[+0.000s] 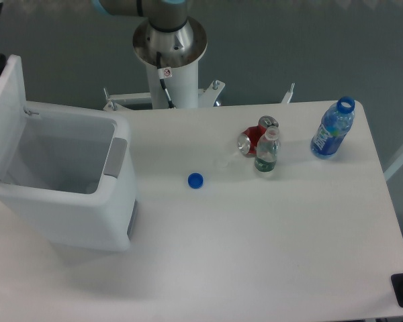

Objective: Close the trash can
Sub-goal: 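Lower the gripper behind the upright lid and push it forward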

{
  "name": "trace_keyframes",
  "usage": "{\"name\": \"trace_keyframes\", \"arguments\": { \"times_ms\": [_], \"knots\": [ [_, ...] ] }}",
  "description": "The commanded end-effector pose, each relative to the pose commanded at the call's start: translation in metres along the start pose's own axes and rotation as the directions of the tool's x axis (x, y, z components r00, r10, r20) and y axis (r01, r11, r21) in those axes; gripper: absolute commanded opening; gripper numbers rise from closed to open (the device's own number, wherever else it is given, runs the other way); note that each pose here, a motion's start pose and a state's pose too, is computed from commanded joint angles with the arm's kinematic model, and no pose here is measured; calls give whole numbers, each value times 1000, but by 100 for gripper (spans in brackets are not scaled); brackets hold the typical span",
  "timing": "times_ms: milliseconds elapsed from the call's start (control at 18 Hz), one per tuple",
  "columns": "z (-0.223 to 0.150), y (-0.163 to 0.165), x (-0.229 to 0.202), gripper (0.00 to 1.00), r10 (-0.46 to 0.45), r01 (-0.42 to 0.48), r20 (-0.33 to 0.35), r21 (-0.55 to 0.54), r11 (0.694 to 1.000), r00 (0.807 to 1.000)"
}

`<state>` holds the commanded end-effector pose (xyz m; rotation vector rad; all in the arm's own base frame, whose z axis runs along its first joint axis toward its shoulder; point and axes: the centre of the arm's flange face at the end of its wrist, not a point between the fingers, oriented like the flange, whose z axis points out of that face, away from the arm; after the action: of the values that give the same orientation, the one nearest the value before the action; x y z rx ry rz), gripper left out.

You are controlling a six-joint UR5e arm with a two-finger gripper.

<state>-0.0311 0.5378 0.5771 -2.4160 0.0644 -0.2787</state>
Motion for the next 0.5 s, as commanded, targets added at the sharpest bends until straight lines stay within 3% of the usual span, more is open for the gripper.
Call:
{"name": "trace_keyframes", "arguments": {
  "times_ms": [500],
  "knots": [
    [-5, 3, -31, 100, -43, 43, 38, 5, 999, 998]
  ]
}}
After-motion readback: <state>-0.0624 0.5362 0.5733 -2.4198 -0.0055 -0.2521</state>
